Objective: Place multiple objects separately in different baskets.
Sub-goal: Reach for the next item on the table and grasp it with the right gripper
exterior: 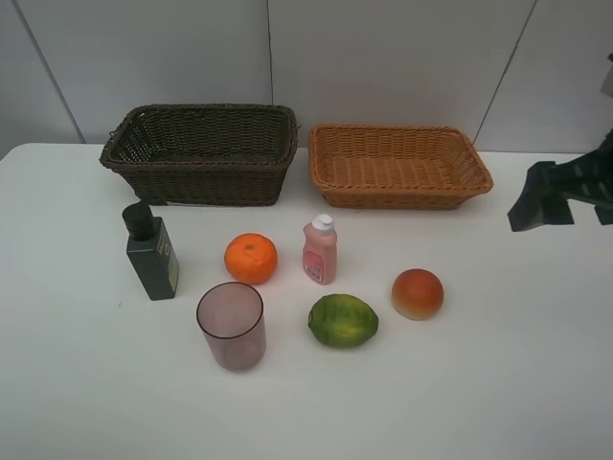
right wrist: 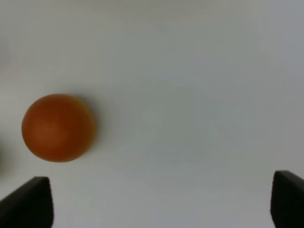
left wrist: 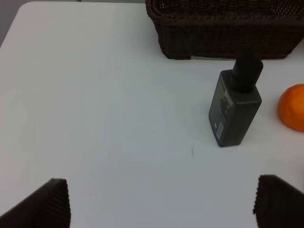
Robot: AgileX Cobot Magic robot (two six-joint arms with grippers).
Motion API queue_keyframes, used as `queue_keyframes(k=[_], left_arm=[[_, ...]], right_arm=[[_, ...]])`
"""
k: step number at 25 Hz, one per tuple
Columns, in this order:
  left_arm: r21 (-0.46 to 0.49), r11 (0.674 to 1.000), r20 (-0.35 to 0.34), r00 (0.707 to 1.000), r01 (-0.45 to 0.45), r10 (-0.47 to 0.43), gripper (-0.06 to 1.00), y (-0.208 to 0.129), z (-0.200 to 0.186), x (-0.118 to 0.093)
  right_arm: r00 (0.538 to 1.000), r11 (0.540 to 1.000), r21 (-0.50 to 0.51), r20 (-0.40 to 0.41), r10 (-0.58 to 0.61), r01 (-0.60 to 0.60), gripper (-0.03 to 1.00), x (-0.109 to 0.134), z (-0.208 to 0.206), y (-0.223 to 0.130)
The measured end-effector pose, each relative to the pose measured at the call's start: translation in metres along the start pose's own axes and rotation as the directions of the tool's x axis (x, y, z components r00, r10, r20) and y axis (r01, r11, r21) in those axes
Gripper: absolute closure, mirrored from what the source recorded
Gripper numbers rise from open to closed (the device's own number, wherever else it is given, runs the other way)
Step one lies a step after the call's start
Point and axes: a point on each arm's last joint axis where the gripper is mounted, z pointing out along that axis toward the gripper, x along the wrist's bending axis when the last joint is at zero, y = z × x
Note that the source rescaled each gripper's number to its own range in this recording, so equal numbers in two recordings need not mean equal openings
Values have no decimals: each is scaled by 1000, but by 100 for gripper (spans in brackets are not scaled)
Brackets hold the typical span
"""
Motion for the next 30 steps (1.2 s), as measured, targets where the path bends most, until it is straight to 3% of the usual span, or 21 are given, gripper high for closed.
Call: queue_keyframes(k=[12, 19, 27, 30], left_arm=[[0, 1000, 0, 1000, 0, 0, -6, 0, 0, 0], [0, 1000, 0, 1000, 0, 0, -6, 0, 0, 0], [0, 1000, 0, 1000, 0, 0, -6, 0, 0, 0], [0, 1000, 0, 1000, 0, 0, -6, 0, 0, 0]], right_arm=[[999, 995, 91, -11, 30, -29, -3, 6, 17, 35], [995, 981, 172, -52, -85, 92, -3, 42, 44, 44], [999, 966, 258, -31, -7, 14, -3, 61, 79, 45], [999, 969, 247, -37, 24, -14, -3, 75, 88, 44]])
